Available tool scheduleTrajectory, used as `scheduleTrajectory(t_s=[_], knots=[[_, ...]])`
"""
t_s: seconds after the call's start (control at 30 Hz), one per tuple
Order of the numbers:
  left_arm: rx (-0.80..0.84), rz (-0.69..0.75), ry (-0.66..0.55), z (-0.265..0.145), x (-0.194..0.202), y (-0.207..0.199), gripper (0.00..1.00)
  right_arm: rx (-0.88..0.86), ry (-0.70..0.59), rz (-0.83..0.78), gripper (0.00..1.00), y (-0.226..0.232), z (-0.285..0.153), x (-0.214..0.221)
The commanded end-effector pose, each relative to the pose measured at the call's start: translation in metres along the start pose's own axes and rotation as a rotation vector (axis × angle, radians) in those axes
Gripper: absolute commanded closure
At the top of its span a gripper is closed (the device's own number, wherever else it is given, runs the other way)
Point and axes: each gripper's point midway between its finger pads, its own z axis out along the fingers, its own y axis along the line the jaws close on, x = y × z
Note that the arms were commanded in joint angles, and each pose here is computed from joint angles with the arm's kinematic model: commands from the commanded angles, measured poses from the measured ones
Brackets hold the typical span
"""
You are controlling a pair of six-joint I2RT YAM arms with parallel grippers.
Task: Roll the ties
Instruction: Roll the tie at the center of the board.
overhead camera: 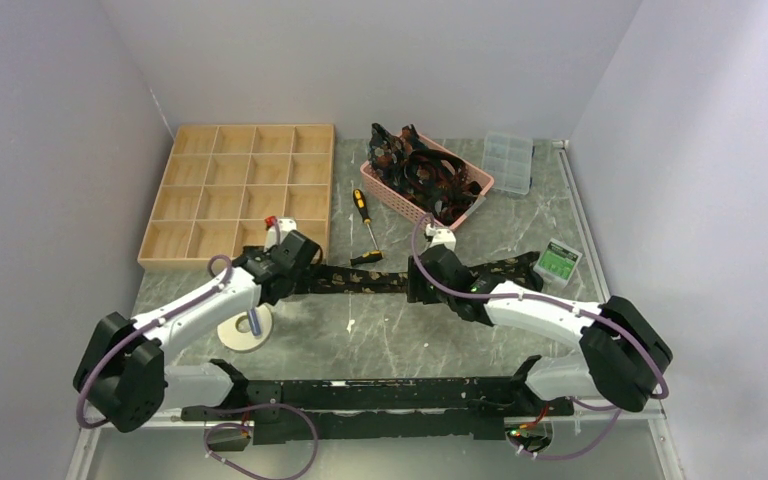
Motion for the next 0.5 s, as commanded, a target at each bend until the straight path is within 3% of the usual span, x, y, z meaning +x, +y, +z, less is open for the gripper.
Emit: scheduleTrajectory(t_s=[0.0,0.1,0.2,0.33,0.47], knots=[[0.006,-0.222,-0.012,-0.007,-0.008,0.017,0.10,-0.096,-0.057,-0.024,0.45,0.030,-0.004,-0.015],[0.116,-0.369,0.026,-0.017,0.007,0.003,0.21,-0.130,-0.054,-0.039,0.45,0.039,-0.004,-0.010],[0.211,-0.438,0.054,-0.028,0.021,-0.017,0.24,-0.127,-0.041,-0.047,0.45,0.038,-0.002,-0.003],[0.301,-0.410,0.107,-0.030,0.041,-0.048,0.23,-0.119,-0.020,-0.046,0.45,0.035,0.001,0.005],[0.210,-0.327,0.171,-0.008,0.059,-0.051,0.21,-0.130,-0.031,-0.040,0.45,0.041,0.004,0.002]])
